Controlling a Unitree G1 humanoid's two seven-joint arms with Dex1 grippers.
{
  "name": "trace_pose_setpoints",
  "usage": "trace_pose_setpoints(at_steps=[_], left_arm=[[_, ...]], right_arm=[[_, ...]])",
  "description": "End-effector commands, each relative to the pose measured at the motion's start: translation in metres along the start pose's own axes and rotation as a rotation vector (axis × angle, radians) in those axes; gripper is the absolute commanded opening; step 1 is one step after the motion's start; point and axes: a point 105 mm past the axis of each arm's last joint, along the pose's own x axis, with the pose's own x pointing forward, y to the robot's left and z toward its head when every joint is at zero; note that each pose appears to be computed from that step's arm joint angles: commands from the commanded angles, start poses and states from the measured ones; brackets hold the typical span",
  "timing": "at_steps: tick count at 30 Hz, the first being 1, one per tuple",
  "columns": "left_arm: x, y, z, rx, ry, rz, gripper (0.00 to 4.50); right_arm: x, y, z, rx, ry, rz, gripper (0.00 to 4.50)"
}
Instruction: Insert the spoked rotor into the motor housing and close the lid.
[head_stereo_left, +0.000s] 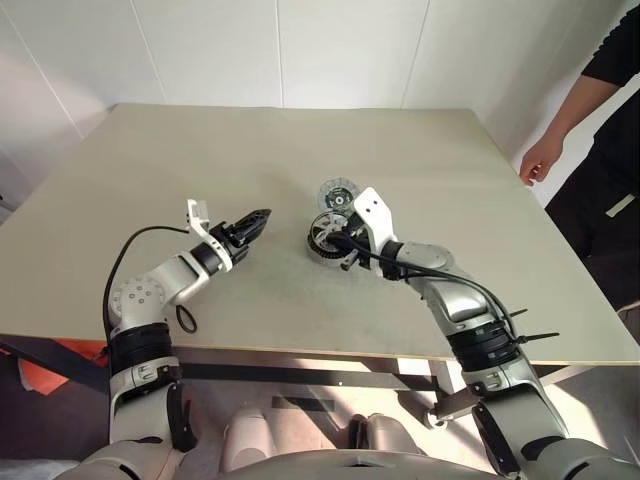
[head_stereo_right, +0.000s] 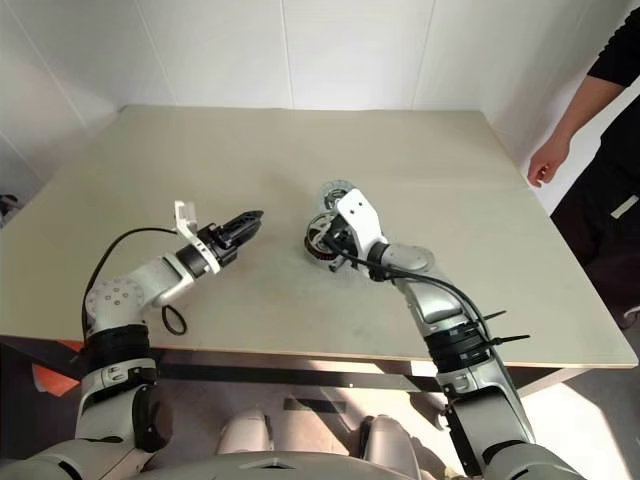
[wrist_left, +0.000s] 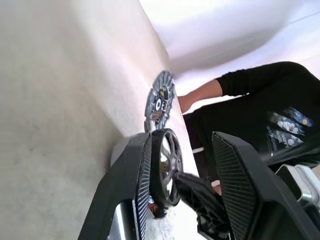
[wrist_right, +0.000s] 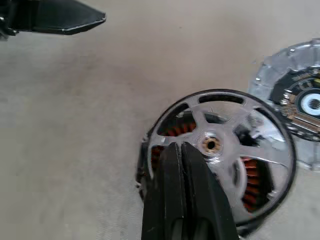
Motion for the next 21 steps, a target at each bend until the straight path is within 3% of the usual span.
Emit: trace_pose_setpoints(at_steps=[1,11,21], left_arm=[[-0.002,-0.005,0.008,0.020,-0.024,-0.009,2.04],[0.001,0.001,-0.004,0.006,-0.007,0.006,2.04],[0.008,0.009,-0.015,-0.013,0.017,0.015,2.04]], right_arm=[[0.006,0.011,0.004,-0.027,-0.009,0.026,0.00],[0.001,0.007,0.017,-0.063,-0.040,0.024,0.00],[-0.014,0.005,0.065,-0.162,-0.135,0.045,0.00]])
